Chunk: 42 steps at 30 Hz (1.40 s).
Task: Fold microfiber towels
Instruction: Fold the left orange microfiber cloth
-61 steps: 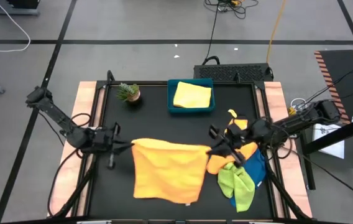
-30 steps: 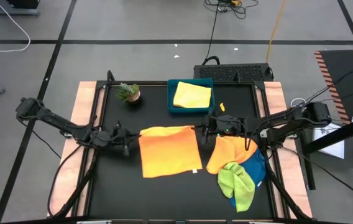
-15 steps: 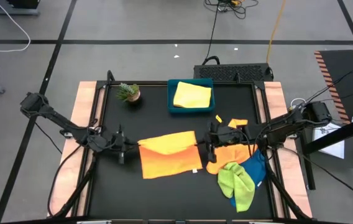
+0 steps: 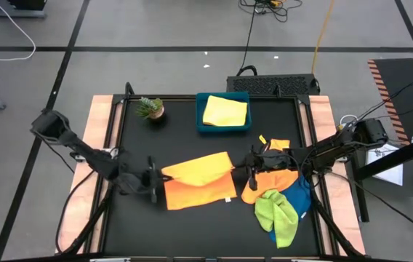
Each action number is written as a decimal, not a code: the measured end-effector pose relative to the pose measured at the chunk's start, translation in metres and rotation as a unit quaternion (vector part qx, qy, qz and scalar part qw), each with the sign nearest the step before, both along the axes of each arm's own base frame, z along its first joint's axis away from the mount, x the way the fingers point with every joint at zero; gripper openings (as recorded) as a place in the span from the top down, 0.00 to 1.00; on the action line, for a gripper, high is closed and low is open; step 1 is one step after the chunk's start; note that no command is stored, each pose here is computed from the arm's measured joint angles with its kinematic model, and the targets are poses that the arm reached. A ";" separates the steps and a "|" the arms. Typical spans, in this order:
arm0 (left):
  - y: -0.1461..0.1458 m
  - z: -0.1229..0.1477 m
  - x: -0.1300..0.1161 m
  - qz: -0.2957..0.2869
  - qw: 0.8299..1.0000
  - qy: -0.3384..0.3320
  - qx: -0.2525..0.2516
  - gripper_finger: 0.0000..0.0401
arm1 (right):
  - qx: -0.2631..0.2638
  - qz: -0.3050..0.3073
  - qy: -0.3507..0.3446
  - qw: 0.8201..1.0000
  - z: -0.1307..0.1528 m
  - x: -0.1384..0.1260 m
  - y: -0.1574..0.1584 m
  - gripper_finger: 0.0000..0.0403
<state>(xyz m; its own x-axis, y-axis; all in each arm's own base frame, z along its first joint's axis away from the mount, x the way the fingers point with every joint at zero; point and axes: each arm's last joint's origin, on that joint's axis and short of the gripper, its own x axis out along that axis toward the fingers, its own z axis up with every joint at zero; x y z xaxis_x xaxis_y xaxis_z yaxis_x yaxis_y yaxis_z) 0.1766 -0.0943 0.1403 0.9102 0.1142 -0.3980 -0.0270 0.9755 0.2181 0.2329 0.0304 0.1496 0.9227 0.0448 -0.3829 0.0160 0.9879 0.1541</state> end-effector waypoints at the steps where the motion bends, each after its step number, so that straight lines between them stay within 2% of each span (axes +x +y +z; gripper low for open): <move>1: -0.003 -0.002 0.004 -0.001 1.000 0.008 0.004 1.00 | 0.008 0.009 0.006 1.000 -0.001 -0.001 0.001 1.00; 8: -0.019 -0.012 0.012 0.004 0.999 0.053 0.001 1.00 | 0.027 0.072 0.023 0.997 -0.004 -0.005 0.019 1.00; 14: -0.022 -0.001 0.004 0.030 0.999 0.021 0.024 1.00 | 0.018 0.094 0.018 0.995 -0.003 -0.007 0.029 1.00; 19: -0.013 0.013 0.001 0.069 0.995 -0.004 0.075 1.00 | -0.021 0.039 -0.002 0.999 0.000 -0.005 0.023 1.00; 21: -0.007 0.016 -0.001 0.085 0.991 -0.001 0.100 1.00 | -0.039 0.008 -0.013 0.999 0.002 -0.003 0.018 1.00; 25: 0.007 0.021 -0.002 0.111 0.986 0.014 0.121 1.00 | -0.056 -0.024 -0.041 0.997 0.007 0.001 0.006 1.00; 28: 0.013 0.022 -0.003 0.115 0.987 0.025 0.106 1.00 | -0.053 -0.029 -0.045 0.997 0.008 0.002 0.002 1.00; 33: 0.008 0.012 -0.002 0.061 0.995 0.065 0.037 1.00 | -0.028 0.047 -0.018 0.998 0.003 0.000 0.008 1.00; 39: -0.001 -0.011 0.000 0.048 0.992 0.115 0.024 1.00 | -0.016 0.081 0.008 0.997 -0.003 -0.004 0.020 1.00; 42: -0.004 -0.018 0.004 0.048 0.992 0.117 0.012 1.00 | -0.016 0.097 0.004 0.995 -0.006 -0.003 0.028 1.00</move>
<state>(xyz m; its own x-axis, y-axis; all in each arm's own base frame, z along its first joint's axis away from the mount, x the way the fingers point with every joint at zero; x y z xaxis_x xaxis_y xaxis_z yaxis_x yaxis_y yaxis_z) 0.1804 -0.0985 0.1226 0.7776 0.2087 -0.5931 -0.0657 0.9651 0.2534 0.2300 0.0587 0.1431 0.8950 0.2092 -0.3939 -0.1738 0.9769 0.1239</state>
